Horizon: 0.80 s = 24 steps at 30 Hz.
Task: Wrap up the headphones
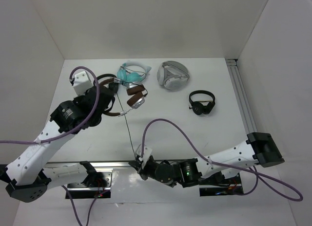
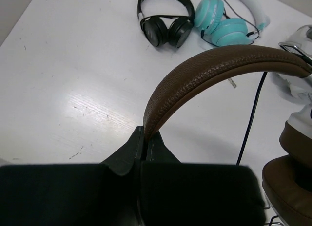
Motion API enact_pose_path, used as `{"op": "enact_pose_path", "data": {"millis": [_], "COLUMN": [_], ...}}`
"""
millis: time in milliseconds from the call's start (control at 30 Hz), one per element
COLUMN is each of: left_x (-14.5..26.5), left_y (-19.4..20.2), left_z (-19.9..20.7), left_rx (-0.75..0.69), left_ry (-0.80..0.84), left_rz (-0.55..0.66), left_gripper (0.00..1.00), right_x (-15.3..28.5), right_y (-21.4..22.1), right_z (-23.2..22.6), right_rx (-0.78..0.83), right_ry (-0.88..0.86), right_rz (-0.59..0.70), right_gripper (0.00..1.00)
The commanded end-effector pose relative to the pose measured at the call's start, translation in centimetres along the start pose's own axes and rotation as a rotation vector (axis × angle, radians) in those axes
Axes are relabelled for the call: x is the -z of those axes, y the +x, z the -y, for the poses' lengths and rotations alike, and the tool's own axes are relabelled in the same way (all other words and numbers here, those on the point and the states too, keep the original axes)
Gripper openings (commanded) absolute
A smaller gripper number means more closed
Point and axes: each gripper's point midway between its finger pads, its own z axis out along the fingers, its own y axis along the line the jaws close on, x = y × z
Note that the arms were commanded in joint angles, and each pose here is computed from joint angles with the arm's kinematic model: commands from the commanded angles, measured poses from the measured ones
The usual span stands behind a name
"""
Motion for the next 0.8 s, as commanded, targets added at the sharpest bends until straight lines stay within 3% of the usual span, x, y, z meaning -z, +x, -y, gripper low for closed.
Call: {"op": "enact_pose_path", "data": {"millis": [0,100,433,567,767], "left_x": [-0.3,-0.5,-3.5,-3.7,-3.4], "left_y": [-1.6,-1.5,3.5,4.6,7.9], "left_z": [1.6,1.6,-1.3,-1.6,0.1], "left_rx": [0.167,0.129,-0.028,-0.085,-0.305], "left_ry": [0.069,0.068,-0.132,-0.105,0.102], "left_rz": [0.022,0.018,-0.063,-0.085,-0.192], "left_gripper": [0.00,0.00,0.00,0.00,0.00], "right_x": [-0.6,-1.6,-2.2,-1.2,2.1], "right_y": [-0.2,1.1,-4.0,-5.9,-9.3], "right_z": [0.9,0.7,-2.3,-0.9,2.0], "right_rx": [0.103,0.155,0.213,0.231,0.264], "right_ry": [0.102,0.122,0.059,0.114,0.218], "right_rz": [-0.041,-0.091,-0.047,-0.032,0.003], "right_gripper": [0.00,0.00,0.01,0.01,0.04]}}
